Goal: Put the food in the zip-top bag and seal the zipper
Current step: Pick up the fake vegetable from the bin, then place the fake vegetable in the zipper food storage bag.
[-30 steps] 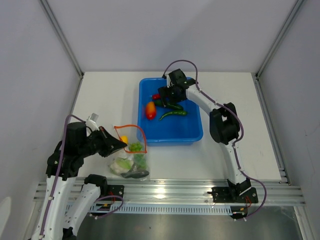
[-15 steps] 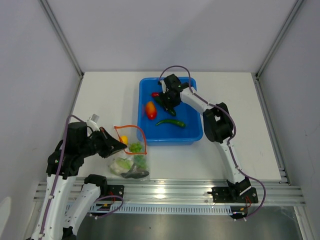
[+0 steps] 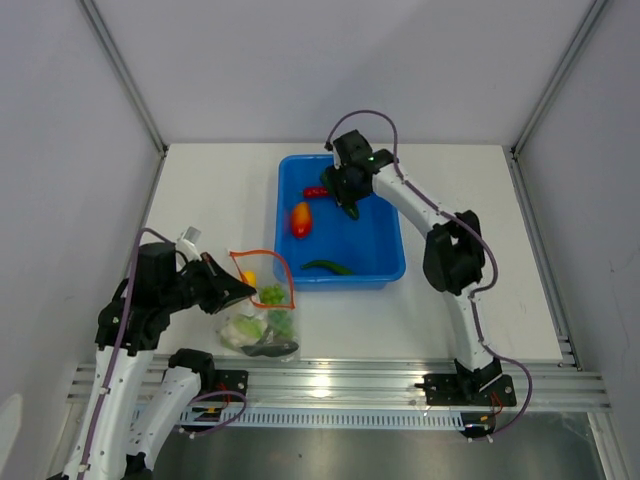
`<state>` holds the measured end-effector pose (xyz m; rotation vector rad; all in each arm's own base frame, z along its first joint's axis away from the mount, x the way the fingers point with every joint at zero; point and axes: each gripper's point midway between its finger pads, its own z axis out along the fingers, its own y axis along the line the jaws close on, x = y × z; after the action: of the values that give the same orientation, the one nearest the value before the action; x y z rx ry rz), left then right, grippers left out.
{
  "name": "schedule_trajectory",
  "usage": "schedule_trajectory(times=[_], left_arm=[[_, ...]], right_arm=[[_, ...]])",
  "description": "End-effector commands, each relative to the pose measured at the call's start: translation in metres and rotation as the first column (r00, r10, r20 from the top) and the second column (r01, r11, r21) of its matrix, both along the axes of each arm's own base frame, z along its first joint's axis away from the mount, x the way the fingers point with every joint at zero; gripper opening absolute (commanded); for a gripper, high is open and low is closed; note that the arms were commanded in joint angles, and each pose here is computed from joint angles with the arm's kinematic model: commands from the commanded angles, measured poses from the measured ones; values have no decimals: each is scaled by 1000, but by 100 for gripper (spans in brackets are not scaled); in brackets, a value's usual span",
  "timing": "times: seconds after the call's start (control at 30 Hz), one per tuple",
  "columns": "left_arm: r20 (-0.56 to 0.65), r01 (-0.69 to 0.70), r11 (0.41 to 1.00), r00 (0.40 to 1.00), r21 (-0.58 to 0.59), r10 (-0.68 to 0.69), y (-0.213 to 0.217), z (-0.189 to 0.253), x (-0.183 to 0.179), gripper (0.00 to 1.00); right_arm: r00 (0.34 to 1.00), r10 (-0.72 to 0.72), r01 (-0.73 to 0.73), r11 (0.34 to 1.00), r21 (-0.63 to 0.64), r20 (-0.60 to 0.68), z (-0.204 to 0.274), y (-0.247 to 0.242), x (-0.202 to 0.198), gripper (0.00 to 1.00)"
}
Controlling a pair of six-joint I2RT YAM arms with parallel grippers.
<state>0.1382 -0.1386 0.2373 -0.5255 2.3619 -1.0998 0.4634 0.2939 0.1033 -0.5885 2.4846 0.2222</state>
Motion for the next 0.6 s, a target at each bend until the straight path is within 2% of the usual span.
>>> schedule_trajectory(times=[0.0,0.07,0.1,0.17,0.2,0.33,0.47,0.57], left_arm=[[22,4,1000,1000,-25,-4,-3,4,3,1],[22,0,1000,1000,-25,0,-2,2,2,1],[20,1,1000,1000,-27,0,-2,1,1,1],[19,-4,1000,1000,-28,5,-2,2,0,0],[23,-3,1000,1000,-29,4,-2,2,-3,0],[13,-4,1000,1000,-22,5,0,2,-7,0],[20,-2,1000,1000,-20,2,0,8,-9,0],[16,1,1000,1000,-9,0,1,10,-11,1]], right_arm=[[994,-29,10,984,177,106,111,5,-22,0],[997,16,-32,971,235,71,127,16,-45,0],[996,64,-81,951,300,65,148,25,-63,0],[989,143,-146,918,368,36,157,45,-95,0],[977,204,-212,879,428,65,183,53,-118,0],[938,337,-320,763,562,77,217,87,-185,0],[887,462,-324,641,695,-12,234,118,-239,0],[860,503,-300,633,714,-85,232,124,-259,0]])
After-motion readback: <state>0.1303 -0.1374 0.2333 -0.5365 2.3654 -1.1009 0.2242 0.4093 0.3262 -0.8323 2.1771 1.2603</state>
